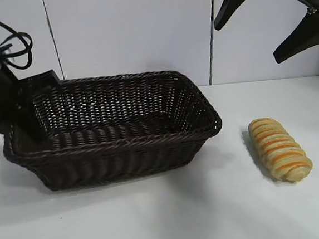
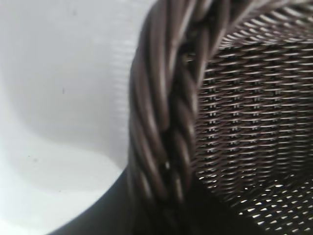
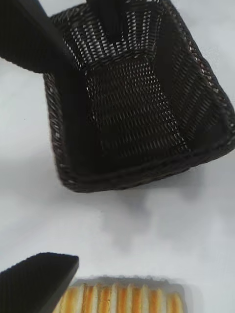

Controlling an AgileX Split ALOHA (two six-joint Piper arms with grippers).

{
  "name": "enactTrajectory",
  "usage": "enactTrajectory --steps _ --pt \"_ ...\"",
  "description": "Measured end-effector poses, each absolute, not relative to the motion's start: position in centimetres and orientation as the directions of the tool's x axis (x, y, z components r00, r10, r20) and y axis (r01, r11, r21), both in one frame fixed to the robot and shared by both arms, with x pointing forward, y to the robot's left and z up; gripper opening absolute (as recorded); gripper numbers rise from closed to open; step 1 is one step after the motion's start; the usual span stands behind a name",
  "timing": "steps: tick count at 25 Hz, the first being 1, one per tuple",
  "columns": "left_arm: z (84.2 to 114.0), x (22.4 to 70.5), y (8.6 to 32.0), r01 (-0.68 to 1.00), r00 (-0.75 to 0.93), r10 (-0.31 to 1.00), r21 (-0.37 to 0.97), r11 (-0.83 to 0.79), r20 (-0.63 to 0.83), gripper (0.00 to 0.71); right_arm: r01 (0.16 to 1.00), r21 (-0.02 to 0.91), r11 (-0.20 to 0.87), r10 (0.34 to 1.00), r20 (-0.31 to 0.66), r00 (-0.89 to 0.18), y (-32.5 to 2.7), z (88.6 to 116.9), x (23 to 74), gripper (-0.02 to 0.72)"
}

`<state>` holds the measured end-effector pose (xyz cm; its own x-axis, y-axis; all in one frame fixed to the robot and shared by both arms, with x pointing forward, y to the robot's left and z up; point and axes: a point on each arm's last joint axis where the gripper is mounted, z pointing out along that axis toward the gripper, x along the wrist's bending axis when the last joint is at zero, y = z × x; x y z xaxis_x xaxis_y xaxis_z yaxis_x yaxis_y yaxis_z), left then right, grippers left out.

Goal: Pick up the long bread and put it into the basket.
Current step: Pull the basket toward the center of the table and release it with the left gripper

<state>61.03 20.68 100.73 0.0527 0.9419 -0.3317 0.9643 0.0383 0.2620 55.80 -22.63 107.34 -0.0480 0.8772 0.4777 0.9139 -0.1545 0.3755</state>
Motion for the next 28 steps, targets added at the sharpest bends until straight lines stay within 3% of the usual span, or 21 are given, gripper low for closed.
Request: enactTrajectory --steps 3,8,14,19,21,23,25,28 --pt "100.6 61.4 19.5 0.965 0.083 0.940 0.261 0.007 -0.332 0.097 0.914 0.375 -0.154 0.877 0.478 -0.048 -22.6 107.3 55.8 0.694" --pt "97.1 62.1 17.8 0.983 0.084 0.937 0.184 -0.021 -0.340 0.097 0.914 0.376 -0.154 0.877 0.477 -0.048 -22.6 107.3 55.8 0.694" --pt "93.6 62.9 17.5 0.990 0.070 0.938 0.137 -0.024 -0.338 0.097 0.914 0.376 -0.154 0.877 0.477 -0.048 -22.6 107.3 55.8 0.694" --pt "93.2 63.0 17.5 0.991 0.066 0.937 0.134 -0.021 -0.343 0.105 0.912 0.379 -0.156 0.878 0.477 -0.048 -22.6 107.3 55.8 0.694" --pt "93.2 63.0 17.4 0.990 0.062 0.935 0.138 -0.013 -0.350 0.199 0.912 0.380 -0.157 0.878 0.477 -0.048 -22.6 107.4 55.8 0.694" --pt "93.3 63.1 17.3 0.990 0.059 0.932 0.142 -0.008 -0.357 0.429 0.911 0.381 -0.158 0.878 0.477 -0.048 -22.6 107.4 55.9 0.694" --pt "93.5 63.1 17.3 0.989 0.058 0.931 0.144 -0.006 -0.360 0.585 0.911 0.381 -0.158 0.878 0.477 -0.048 -22.6 107.4 55.9 0.694" --pt "94.3 63.0 17.4 0.989 0.064 0.930 0.147 -0.011 -0.363 0.666 0.911 0.381 -0.158 0.878 0.477 -0.048 -22.6 107.4 55.9 0.694"
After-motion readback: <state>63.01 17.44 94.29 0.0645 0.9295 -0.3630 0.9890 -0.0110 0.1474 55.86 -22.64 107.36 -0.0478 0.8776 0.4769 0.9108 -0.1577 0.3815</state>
